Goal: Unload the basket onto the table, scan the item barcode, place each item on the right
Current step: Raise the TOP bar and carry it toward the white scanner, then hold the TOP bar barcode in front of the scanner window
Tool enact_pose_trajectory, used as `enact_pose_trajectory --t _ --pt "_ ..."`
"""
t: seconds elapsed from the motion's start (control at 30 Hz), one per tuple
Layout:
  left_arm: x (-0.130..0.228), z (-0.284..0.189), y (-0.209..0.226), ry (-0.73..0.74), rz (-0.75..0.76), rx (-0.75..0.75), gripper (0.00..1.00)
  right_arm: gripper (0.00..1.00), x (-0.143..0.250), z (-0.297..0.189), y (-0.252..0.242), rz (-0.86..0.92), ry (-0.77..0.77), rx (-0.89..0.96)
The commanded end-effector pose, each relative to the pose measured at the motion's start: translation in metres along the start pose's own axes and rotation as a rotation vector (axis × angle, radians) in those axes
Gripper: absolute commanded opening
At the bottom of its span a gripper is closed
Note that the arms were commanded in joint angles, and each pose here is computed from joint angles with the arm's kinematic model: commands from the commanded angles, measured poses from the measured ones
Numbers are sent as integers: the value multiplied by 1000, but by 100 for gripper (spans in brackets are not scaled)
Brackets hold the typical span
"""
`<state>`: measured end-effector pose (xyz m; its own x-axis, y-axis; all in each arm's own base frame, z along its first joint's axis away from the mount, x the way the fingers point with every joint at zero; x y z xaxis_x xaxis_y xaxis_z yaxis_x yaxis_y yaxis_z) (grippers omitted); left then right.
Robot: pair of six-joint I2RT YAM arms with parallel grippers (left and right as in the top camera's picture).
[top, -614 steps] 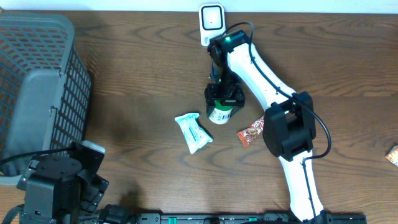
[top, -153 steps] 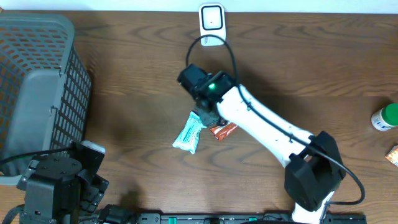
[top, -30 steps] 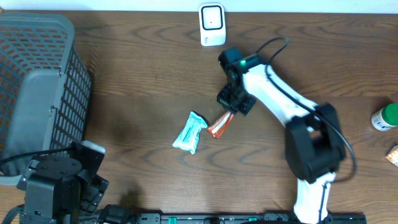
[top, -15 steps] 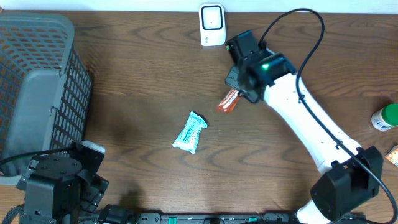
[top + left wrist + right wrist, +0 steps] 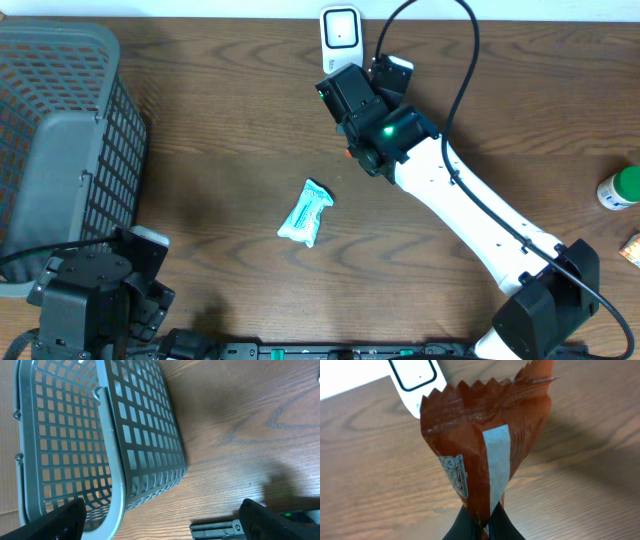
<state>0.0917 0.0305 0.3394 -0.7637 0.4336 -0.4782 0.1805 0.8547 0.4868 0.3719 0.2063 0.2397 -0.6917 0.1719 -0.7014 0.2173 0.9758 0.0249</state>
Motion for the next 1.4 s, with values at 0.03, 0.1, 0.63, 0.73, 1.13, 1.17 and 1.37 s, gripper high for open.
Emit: enact_pose_trajectory --t 0.03,0.1,0.63,0.73,1.13,1.17,1.37 --pt "0 -1 1 -4 -15 -2 98 1 -2 -8 20 -188 32 -189" --pt "0 -1 1 -4 -15 -2 98 1 -6 -11 41 -274 48 -392" --pt "0 -1 1 -4 -15 -2 98 1 -60 -4 71 -500 -330 -1393" --pt "0 -1 1 -4 -15 -2 98 1 -73 25 65 -421 -388 -1426" --pt "0 -1 1 -4 -15 -2 98 1 -101 107 38 -293 -754 -1459" --pt "0 -1 1 -4 -15 -2 98 1 -104 113 38 -285 -768 -1447" --pt "0 -1 1 -4 -15 -2 98 1 -131 143 45 -257 -869 -1391"
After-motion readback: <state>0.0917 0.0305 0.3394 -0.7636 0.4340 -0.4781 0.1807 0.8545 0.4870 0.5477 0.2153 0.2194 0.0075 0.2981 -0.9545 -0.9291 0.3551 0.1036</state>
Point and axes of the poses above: each gripper's point midway between its finger pads, its own z axis out along the fingers, its own y axis along the line the jaws close on, x = y × z, the point moved 5 cm from there along -z, back along the fingers, and after that the axes turned 7 degrees about -z, right-handed, at the moved point
